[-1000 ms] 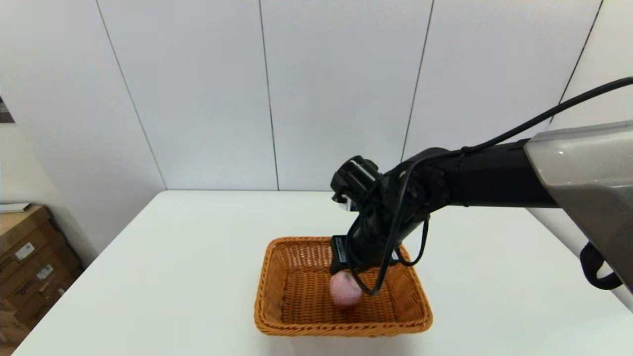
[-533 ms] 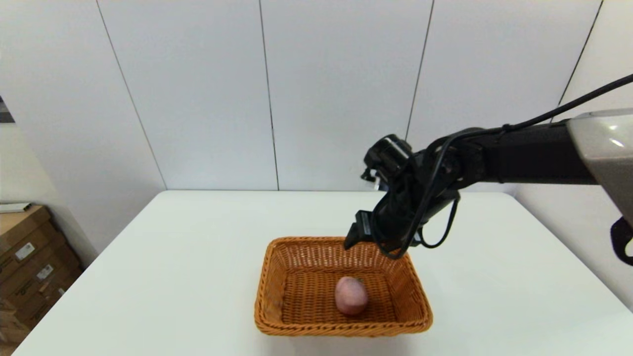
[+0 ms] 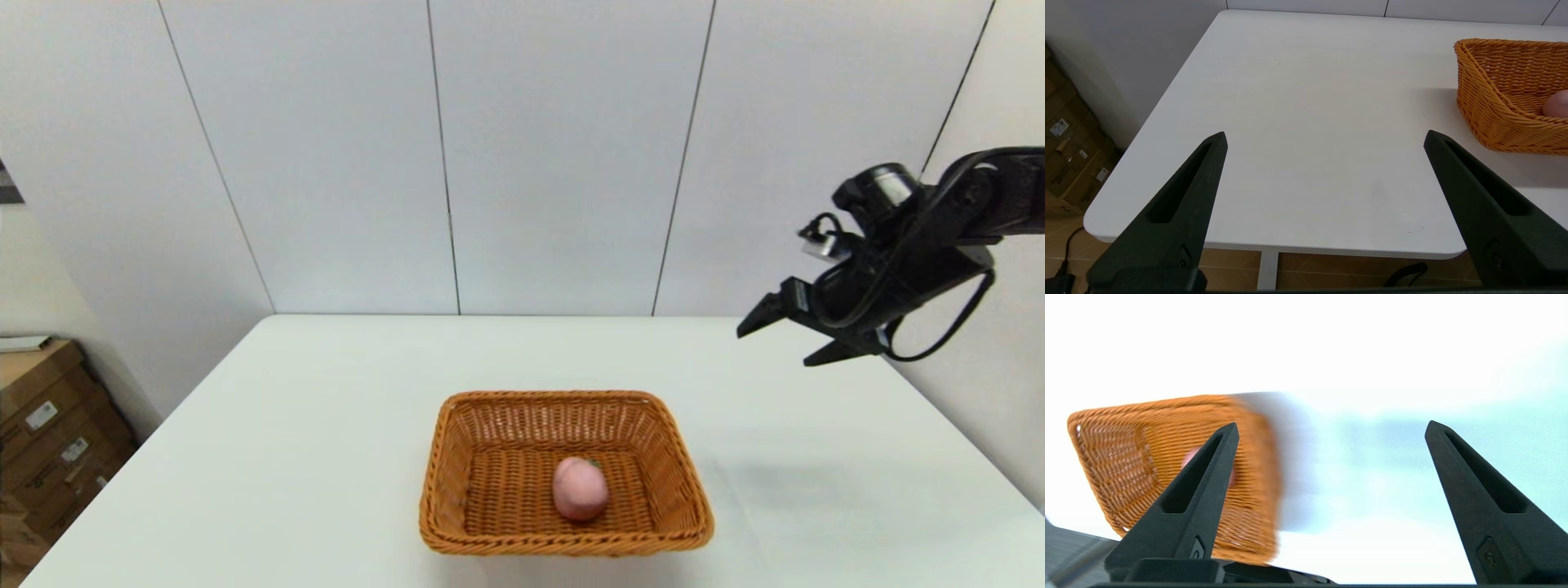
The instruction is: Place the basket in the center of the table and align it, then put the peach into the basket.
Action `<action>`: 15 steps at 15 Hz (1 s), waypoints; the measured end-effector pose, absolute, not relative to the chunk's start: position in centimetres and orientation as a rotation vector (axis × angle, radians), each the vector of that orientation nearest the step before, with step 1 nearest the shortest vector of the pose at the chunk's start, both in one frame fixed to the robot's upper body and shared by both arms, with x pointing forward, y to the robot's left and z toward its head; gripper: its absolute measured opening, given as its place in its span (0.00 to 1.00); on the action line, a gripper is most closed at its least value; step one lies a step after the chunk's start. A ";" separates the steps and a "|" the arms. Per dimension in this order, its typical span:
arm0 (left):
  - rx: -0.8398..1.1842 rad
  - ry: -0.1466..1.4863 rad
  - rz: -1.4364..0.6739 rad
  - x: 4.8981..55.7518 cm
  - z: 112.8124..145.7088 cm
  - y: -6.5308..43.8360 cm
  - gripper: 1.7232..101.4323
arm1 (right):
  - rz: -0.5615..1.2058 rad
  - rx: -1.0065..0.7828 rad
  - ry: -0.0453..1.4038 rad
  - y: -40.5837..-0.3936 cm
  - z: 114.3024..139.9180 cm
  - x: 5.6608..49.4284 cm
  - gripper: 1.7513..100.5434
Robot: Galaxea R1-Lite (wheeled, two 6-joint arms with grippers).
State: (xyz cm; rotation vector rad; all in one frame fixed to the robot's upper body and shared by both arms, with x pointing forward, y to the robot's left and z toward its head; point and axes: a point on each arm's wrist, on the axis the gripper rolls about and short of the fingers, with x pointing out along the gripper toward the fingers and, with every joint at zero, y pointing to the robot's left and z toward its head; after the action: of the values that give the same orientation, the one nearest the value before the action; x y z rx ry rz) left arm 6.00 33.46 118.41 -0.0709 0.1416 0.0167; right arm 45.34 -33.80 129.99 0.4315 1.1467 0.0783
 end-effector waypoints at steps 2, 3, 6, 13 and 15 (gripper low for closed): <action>-0.071 0.141 0.017 6.0 118.4 33.5 0.96 | 0.033 0.482 1.129 -37.9 130.3 44.6 0.92; -0.071 0.142 0.017 6.0 118.4 33.5 0.96 | 0.015 0.497 1.125 -39.3 130.5 44.1 0.93; -0.071 0.141 0.017 6.0 118.4 33.5 0.96 | 0.048 0.506 1.136 -40.2 132.1 41.2 0.94; -0.072 0.146 0.017 6.0 118.3 33.5 0.96 | 0.229 0.457 1.087 -37.0 135.2 31.7 0.96; -0.071 0.144 0.017 6.0 118.3 33.5 0.96 | 0.289 0.430 1.083 -35.4 135.4 29.1 0.96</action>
State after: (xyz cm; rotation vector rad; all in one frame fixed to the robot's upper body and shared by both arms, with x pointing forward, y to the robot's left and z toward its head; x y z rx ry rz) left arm 6.03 33.46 118.32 -0.0714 0.1444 0.0171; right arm 29.08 -35.45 135.37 0.4299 1.0828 0.2893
